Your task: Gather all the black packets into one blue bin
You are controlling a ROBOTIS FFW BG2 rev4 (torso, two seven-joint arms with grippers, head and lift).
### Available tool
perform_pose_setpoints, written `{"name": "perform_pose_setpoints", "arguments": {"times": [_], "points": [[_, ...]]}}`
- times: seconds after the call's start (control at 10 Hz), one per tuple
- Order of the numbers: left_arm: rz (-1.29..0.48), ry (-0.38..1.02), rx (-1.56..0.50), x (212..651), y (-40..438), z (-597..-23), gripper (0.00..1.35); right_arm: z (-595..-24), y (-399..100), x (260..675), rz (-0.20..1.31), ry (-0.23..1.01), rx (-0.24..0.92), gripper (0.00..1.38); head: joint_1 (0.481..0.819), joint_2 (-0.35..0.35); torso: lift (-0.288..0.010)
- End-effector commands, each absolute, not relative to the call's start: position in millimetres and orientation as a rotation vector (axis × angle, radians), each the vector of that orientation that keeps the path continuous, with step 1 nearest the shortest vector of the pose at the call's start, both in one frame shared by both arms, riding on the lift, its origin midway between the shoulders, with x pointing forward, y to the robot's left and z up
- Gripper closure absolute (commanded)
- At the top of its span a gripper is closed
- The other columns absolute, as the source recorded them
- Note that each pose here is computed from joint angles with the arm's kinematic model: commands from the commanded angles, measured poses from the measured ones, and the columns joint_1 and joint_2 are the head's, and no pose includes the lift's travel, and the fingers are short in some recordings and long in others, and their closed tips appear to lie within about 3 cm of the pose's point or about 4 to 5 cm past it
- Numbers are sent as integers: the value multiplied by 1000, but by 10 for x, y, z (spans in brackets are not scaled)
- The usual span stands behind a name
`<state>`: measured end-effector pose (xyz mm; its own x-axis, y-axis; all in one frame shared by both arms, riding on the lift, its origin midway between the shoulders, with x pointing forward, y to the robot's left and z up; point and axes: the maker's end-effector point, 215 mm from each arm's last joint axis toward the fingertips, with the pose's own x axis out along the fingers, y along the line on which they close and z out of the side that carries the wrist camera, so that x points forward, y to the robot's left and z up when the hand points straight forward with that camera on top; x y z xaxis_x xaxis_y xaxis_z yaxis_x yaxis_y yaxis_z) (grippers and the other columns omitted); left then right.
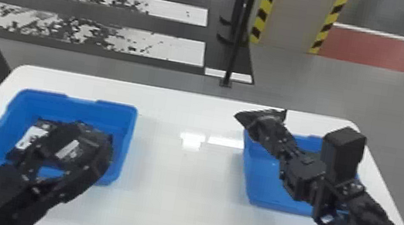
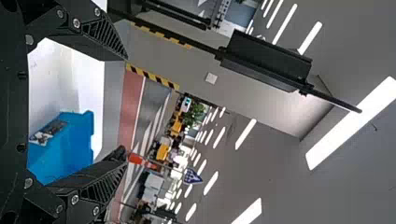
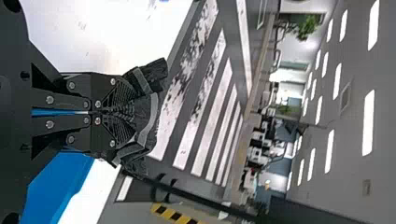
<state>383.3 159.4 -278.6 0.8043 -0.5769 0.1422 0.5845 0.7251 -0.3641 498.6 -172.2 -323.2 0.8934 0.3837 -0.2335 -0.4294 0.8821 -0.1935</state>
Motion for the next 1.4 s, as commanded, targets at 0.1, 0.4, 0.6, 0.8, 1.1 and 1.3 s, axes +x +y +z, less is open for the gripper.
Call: {"name": "perform_pose_setpoints", "arguments": {"times": [0.1,0.4,0.6,0.8,1.1,1.3], "points": [[-743,-11,-543,4134,1257,-2719,262,-2839,-1180,4610,530,103,-254,1276,695,-2,-110],[-871,-26,-727,4393,780,-2421,266,-2552,-677,4314,634,35,-256,1276,695,10,-110],[-988,-8,-785,4316,375,-2220,266,-2558,-513,4235,671,34,-248,1276,695,8,-110],[-999,-1,-800,4394,255,-2256,298,-2496,-360,4149,704,18,-246,1276,695,-14,-110],[-973,-27,-813,4494,273,-2269,820,-2510,-289,4108,723,21,-240,1276,695,-10,-110],[-1016,0,-741,4482,146,-2394,814,-2500,-289,4114,723,18,-240,1276,695,-5,-110]]}}
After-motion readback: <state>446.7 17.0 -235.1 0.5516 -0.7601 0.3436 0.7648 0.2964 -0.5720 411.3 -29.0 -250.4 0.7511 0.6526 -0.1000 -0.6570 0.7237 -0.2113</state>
